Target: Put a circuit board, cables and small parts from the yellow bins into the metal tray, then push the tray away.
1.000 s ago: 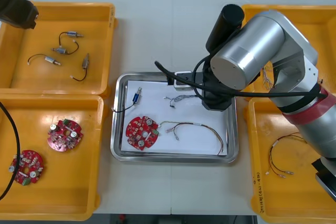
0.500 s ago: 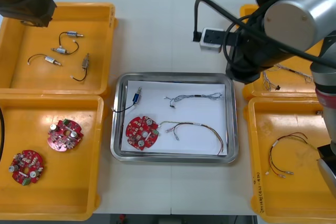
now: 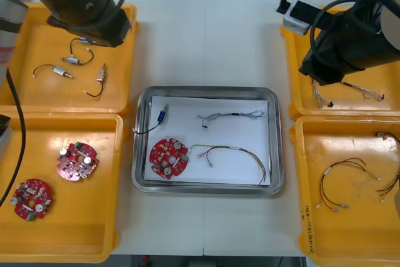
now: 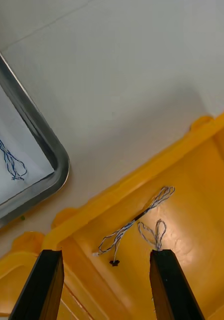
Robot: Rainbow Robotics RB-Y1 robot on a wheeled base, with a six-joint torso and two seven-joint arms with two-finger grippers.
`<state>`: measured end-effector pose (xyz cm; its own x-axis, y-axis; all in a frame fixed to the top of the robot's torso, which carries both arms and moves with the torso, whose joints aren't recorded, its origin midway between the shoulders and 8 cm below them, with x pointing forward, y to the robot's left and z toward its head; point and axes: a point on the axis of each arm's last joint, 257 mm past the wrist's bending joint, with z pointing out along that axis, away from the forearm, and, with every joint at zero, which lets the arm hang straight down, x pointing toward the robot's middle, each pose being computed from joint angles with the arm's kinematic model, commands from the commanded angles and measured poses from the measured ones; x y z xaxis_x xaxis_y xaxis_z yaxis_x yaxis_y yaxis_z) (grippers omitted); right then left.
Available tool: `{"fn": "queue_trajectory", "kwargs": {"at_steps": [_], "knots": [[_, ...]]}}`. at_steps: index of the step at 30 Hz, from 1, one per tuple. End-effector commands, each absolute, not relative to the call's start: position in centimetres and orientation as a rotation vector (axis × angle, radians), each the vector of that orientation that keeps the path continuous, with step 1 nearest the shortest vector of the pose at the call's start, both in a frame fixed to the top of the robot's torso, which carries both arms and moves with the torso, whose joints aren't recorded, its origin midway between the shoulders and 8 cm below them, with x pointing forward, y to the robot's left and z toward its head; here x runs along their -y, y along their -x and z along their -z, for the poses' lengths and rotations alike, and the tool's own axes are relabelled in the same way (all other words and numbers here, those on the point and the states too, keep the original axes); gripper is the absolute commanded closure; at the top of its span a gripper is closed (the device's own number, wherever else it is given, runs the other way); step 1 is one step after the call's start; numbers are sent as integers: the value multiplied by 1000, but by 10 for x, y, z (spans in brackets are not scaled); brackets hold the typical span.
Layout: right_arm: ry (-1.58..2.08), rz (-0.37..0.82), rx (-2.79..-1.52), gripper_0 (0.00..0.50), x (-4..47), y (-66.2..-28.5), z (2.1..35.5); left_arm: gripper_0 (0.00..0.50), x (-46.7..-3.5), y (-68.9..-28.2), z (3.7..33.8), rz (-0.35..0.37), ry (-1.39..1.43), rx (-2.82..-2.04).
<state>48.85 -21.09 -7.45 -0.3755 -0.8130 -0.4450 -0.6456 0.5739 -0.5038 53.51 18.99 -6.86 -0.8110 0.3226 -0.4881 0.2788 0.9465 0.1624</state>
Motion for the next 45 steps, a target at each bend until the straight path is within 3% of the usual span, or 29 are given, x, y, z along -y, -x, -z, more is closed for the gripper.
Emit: {"fn": "queue_trajectory", "kwargs": {"at_steps": [1,15,26,45], "knots": [[1006,346,-2189,0,252,-478,71,500,-144,-513,87,-46,-342,-2592],[568,276,-2339,0,324,-445,86,500,-88,-481,146,-23,-384,-2683],[307,189,-2397,0,348,-429,98,500,-76,-485,191,-2,-426,-2721],[128,186,-2469,0,388,-400,123,500,-59,-482,245,-13,-522,-2733]]}}
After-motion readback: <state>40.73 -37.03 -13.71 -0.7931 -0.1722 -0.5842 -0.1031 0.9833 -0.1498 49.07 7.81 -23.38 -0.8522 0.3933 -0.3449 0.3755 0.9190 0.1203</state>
